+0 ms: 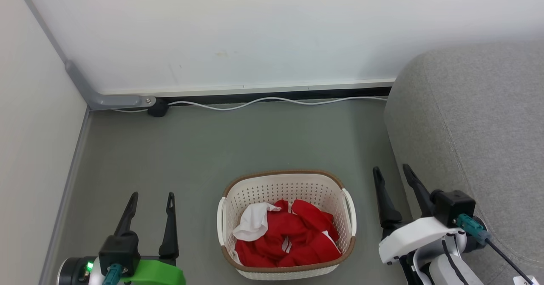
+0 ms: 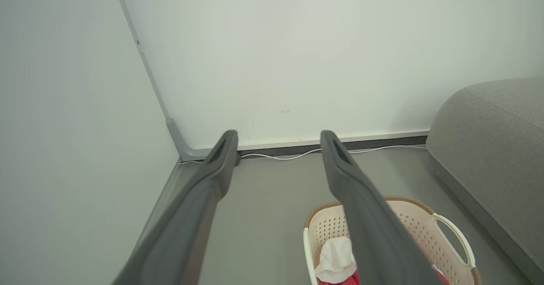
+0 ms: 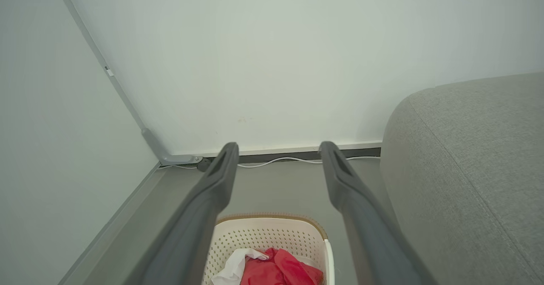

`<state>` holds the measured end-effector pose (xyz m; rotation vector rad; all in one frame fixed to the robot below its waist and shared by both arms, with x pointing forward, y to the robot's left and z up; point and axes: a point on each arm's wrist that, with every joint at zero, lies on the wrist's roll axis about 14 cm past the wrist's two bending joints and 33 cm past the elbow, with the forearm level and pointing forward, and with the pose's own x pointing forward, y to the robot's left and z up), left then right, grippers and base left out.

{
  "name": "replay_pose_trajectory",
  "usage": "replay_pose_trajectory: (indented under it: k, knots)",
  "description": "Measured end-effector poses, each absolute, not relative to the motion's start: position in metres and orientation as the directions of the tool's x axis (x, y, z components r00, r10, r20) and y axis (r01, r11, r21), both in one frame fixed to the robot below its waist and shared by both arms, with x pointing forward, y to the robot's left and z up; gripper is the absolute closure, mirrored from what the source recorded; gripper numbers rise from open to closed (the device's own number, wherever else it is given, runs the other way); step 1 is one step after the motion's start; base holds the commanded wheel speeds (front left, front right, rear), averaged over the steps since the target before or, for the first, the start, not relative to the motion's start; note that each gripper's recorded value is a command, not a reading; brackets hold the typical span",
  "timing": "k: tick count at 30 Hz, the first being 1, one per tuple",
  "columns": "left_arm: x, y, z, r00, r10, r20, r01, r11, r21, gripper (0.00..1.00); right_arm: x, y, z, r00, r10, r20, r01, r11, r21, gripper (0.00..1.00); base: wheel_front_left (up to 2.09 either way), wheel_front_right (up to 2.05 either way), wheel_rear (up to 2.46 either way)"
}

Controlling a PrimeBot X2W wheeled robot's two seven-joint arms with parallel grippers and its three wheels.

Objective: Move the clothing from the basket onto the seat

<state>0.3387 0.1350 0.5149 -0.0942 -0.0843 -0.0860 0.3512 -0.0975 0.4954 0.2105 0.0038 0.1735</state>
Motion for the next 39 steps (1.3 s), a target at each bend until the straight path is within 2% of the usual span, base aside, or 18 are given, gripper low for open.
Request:
replay_pose_trajectory:
  k: [39]
  knots:
    - [0.35, 0.137, 0.491, 0.997, -0.071, 0.011, 0.071, 0.993, -0.097, 0.0, 0.362, -0.1, 0.478, 0.986, 0.166, -0.033, -0.156, 0.966, 0.207, 0.0, 0.0, 0.0, 0.0]
